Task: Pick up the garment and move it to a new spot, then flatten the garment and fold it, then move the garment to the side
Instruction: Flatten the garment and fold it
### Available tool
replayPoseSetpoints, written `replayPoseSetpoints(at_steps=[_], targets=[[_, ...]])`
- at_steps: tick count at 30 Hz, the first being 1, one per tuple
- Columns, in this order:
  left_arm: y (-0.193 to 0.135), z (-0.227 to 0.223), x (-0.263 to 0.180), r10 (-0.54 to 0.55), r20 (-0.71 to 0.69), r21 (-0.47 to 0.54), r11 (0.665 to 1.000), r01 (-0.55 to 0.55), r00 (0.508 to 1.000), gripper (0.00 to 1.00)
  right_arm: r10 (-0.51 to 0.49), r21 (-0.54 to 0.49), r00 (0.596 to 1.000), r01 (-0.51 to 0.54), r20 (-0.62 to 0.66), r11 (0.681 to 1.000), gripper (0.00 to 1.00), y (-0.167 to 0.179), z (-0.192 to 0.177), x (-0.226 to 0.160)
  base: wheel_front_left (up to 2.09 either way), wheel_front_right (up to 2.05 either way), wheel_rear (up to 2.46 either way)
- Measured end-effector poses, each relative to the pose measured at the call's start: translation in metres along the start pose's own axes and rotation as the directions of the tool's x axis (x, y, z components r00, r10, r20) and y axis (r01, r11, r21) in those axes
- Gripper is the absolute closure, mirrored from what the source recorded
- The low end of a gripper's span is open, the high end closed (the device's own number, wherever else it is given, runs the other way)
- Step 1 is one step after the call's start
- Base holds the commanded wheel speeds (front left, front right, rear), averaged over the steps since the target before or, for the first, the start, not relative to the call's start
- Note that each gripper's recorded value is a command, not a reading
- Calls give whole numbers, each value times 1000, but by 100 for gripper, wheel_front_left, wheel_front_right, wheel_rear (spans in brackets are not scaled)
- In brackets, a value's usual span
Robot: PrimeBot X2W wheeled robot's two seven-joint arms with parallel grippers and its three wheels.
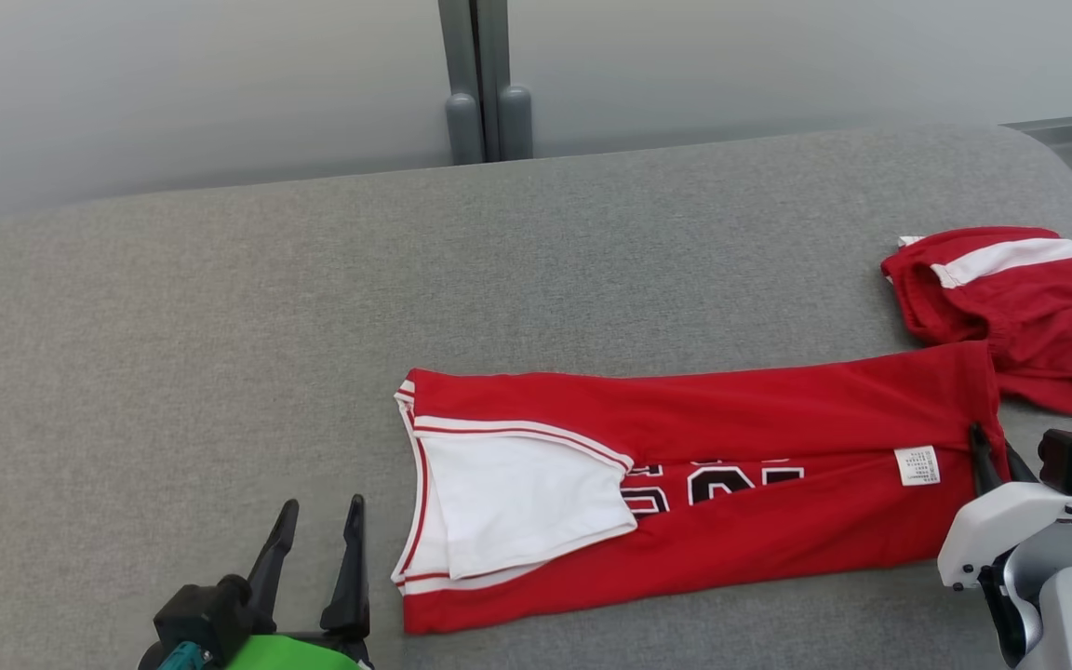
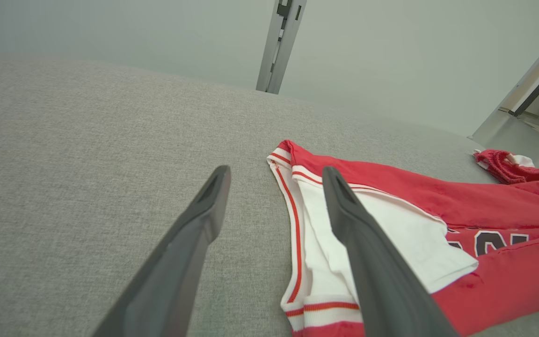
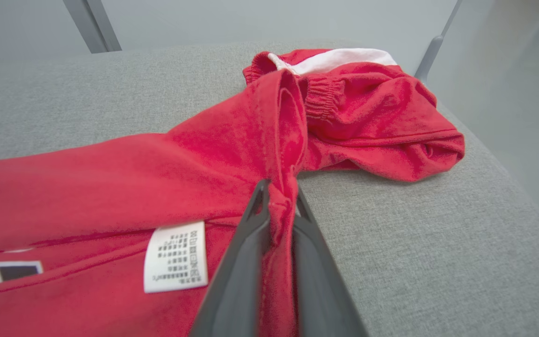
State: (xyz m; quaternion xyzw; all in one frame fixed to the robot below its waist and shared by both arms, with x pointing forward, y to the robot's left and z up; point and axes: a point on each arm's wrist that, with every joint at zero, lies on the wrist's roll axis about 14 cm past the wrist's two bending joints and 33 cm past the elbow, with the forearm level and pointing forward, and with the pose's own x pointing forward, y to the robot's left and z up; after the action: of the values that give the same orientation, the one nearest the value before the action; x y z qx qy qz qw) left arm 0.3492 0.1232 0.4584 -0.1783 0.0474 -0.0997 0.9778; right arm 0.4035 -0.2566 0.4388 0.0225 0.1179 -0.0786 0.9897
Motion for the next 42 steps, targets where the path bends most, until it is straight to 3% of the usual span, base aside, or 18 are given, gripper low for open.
replayPoseSetpoints(at_steps=[7,12,15,21,27,30,34,42], targets=[[-17,-7,3,-47,-18,-9,999,47,999,0,8,31,999,-9,39,999,100,3,16,-8,0,0,0],[-13,-8,-2,-32,-19,-13,999,31,999,0,114,51,990,-118,78,992,100,43,30,-5,0,0,0],[-7,-5,-6,-10,-9,-11,1000,10,1000,0,211,112,972,-222,103,969,100,79,37,-5,0,0,0],[11,3,-18,49,18,1,999,-49,999,0,450,212,884,-467,123,858,100,170,37,-22,0,0,0],[24,8,-34,102,42,3,995,-102,994,0,652,241,749,-659,121,713,100,250,34,-51,0,0,0],[32,10,-42,130,50,4,991,-130,990,0,707,240,695,-714,131,658,100,277,38,-58,0,0,0],[39,13,-51,162,62,3,987,-163,985,0,751,249,650,-751,118,611,100,302,36,-62,0,0,0],[49,14,-65,211,73,-8,978,-211,975,0,809,266,583,-793,73,548,100,337,29,-68,0,0,0]])
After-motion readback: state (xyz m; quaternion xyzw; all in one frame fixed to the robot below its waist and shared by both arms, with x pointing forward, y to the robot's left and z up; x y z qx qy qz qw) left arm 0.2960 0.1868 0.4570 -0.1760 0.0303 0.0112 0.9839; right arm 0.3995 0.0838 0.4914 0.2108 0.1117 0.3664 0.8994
